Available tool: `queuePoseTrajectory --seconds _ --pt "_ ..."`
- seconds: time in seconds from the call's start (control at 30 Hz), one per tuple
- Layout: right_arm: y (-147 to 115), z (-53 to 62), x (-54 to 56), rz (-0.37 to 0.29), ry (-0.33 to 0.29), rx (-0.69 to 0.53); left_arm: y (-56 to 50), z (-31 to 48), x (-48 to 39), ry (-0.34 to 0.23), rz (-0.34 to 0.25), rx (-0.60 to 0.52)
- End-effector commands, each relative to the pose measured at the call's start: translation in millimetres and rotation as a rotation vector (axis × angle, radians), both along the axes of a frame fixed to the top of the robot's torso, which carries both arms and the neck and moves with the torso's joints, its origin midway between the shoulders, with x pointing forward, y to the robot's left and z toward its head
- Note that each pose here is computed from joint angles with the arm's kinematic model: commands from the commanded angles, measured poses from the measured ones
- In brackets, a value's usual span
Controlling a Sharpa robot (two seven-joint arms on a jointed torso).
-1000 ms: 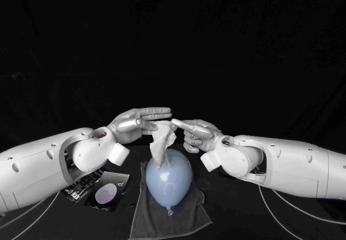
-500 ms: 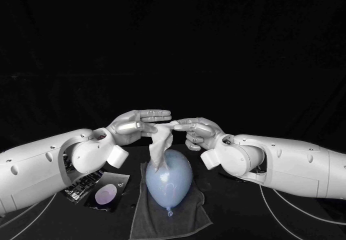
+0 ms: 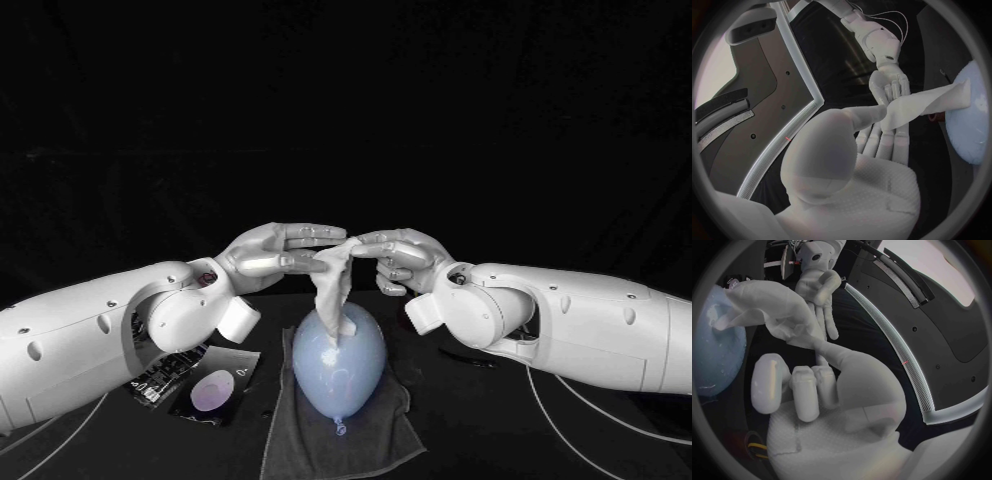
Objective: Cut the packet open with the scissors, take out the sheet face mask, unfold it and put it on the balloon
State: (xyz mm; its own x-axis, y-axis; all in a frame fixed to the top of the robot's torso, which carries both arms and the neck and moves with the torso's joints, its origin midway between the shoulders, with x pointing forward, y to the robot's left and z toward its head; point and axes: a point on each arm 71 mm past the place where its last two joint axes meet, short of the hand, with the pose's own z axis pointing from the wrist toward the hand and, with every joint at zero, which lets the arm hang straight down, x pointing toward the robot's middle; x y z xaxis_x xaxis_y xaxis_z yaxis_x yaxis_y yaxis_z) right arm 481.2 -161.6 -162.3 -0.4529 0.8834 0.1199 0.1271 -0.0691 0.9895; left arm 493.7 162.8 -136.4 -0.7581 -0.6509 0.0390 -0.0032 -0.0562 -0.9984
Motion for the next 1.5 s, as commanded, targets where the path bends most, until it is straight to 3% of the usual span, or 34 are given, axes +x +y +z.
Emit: queuePoseTrajectory --seconds 0.03,0.47,0.7,0.93,1.3,1.5 --pt "1 3.6 0.4 0.015 -0.028 -0.055 -1.6 2.9 0.2 -0.080 0.027 0.017" --pt "-4 14.9 2.7 0.071 -0.117 -0.250 8.6 5.6 8.8 -0.142 0.149 0.008" --pt "-3 31.0 2.0 0.097 -0.225 -0.336 16.3 2.4 15.1 -0.137 0.199 0.047" --pt "2 48.1 0.2 0.135 -0.342 -0.408 12.7 -8.5 17.2 -0.095 0.198 0.092" --pt "6 67.4 4.9 0.181 -0.516 -0.525 2.8 -15.5 28.3 -0.015 0.233 0.033" --pt "11 72.4 6.2 0.198 -0.579 -0.564 -7.2 -19.4 31.2 0.043 0.189 0.019"
